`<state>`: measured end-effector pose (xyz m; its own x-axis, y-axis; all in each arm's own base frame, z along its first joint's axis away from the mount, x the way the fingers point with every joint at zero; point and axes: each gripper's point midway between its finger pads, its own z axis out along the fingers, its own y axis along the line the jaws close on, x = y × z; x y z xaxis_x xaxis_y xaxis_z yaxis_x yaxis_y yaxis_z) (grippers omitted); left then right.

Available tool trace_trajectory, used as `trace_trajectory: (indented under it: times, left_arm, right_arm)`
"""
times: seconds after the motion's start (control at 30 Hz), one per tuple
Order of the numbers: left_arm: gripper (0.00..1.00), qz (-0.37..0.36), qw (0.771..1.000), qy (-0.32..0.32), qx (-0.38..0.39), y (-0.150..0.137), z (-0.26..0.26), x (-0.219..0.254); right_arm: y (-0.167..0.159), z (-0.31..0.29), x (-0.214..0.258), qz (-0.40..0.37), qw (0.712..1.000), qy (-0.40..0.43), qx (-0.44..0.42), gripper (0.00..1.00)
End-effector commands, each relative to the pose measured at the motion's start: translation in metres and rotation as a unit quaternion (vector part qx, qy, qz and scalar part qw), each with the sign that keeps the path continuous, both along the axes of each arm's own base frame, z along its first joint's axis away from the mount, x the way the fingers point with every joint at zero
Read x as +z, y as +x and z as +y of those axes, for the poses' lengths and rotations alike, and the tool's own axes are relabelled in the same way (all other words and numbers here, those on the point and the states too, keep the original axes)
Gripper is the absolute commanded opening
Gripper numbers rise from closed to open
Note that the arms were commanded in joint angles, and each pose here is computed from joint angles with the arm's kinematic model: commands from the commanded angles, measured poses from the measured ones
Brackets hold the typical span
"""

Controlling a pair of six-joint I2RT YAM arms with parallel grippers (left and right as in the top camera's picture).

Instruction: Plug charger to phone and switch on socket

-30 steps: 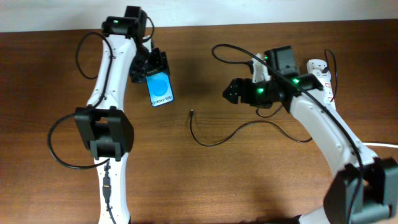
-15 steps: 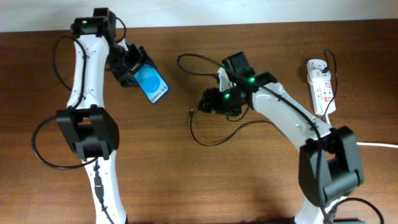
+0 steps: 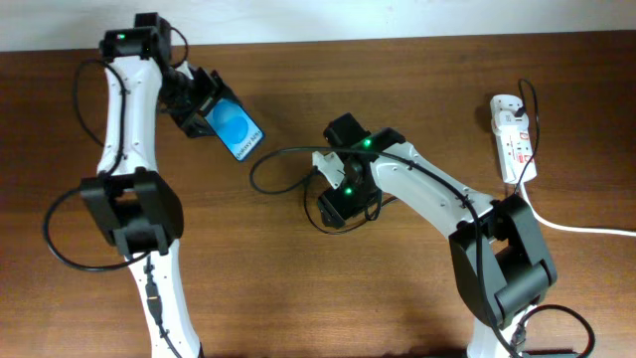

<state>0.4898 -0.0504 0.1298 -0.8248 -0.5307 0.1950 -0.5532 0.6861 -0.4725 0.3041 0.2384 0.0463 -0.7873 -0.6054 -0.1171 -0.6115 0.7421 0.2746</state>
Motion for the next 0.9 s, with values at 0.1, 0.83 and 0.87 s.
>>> trace_trajectory:
  times: [0.1, 0.83, 0.87]
  left_arm:
    - [0.00, -0.011, 0.998, -0.040, 0.037, 0.007, 0.022, 0.013]
    - [0.00, -0.010, 0.999, -0.038, 0.035, 0.007, 0.020, 0.012]
    - [0.00, -0.009, 0.999, -0.038, 0.035, 0.007, 0.020, 0.012]
  right_arm:
    - [-0.024, 0.019, -0.015, -0.020, 0.991, -0.009, 0.132, 0.57]
    - [0.002, -0.087, -0.017, 0.042, 0.995, -0.086, -0.011, 0.19]
    - [0.002, -0.087, -0.017, 0.041, 0.995, -0.087, -0.011, 0.24]
